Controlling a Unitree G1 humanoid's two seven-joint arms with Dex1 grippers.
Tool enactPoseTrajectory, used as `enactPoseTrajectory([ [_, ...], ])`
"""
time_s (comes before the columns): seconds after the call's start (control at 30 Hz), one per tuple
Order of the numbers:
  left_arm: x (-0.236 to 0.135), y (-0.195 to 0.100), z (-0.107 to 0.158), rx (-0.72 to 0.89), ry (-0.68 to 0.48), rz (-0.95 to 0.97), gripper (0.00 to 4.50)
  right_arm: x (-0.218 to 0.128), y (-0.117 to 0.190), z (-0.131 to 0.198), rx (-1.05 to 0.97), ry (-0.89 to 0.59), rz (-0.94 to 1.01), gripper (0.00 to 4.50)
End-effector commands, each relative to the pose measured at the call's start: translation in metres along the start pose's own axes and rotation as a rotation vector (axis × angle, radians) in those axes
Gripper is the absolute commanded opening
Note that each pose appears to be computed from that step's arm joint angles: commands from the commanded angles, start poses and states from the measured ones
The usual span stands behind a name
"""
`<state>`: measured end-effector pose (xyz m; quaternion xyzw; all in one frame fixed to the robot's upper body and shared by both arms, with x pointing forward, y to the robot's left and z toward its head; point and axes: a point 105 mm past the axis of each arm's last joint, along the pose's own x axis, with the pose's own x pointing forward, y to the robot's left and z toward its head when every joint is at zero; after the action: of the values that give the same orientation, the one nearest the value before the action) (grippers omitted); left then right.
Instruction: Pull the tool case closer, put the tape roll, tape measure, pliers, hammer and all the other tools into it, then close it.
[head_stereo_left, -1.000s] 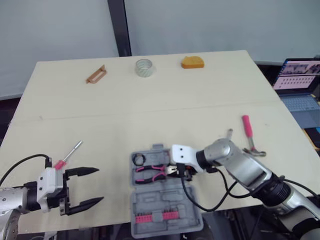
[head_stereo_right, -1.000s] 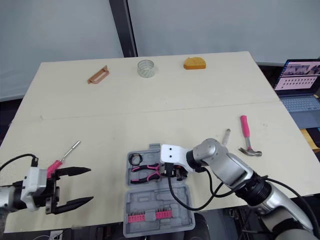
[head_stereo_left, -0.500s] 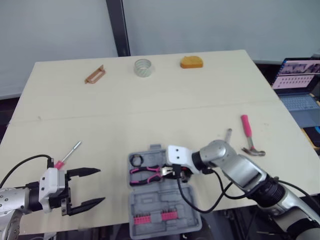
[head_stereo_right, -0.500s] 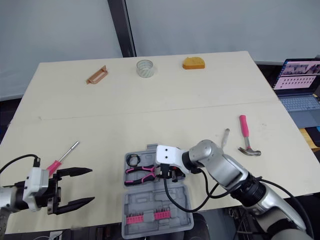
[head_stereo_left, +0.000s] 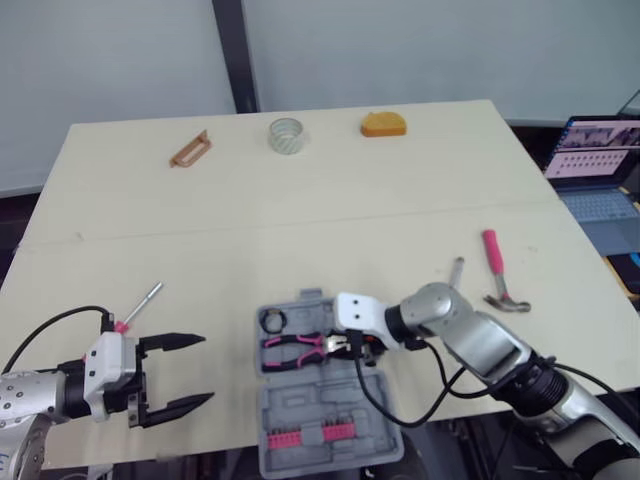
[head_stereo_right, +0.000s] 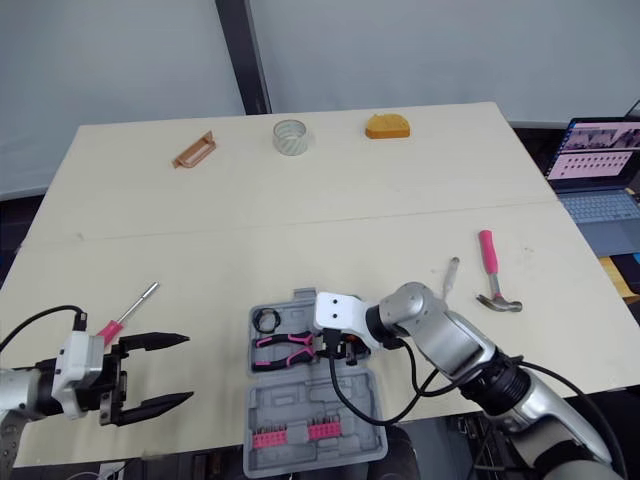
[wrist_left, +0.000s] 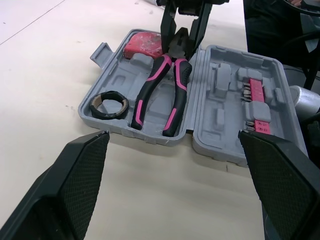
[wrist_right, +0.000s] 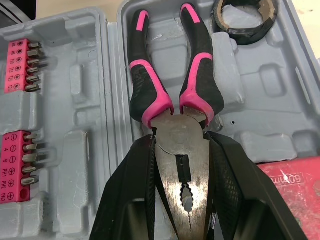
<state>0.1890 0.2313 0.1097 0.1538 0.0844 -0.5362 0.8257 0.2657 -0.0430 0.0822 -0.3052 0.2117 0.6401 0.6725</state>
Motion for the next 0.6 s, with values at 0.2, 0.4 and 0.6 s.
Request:
enactPoseTrajectory([
  [0.2,0.001,0.001,0.006,0.032,0.008,-0.005,4.5,0.0,0.003,0.007,-0.021,-0.031,0.01,3.88],
  [0.4,0.005,0.002,0.006,0.034,0.001,-0.007,4.5,-0.015,0.004,0.021,0.026,-0.116,-0.012,4.46],
  [0.6,0.007,0.003,0.006,0.037,-0.002,-0.011,4.5,-0.014,0.004,0.027,0.087,-0.25,-0.025,3.64],
])
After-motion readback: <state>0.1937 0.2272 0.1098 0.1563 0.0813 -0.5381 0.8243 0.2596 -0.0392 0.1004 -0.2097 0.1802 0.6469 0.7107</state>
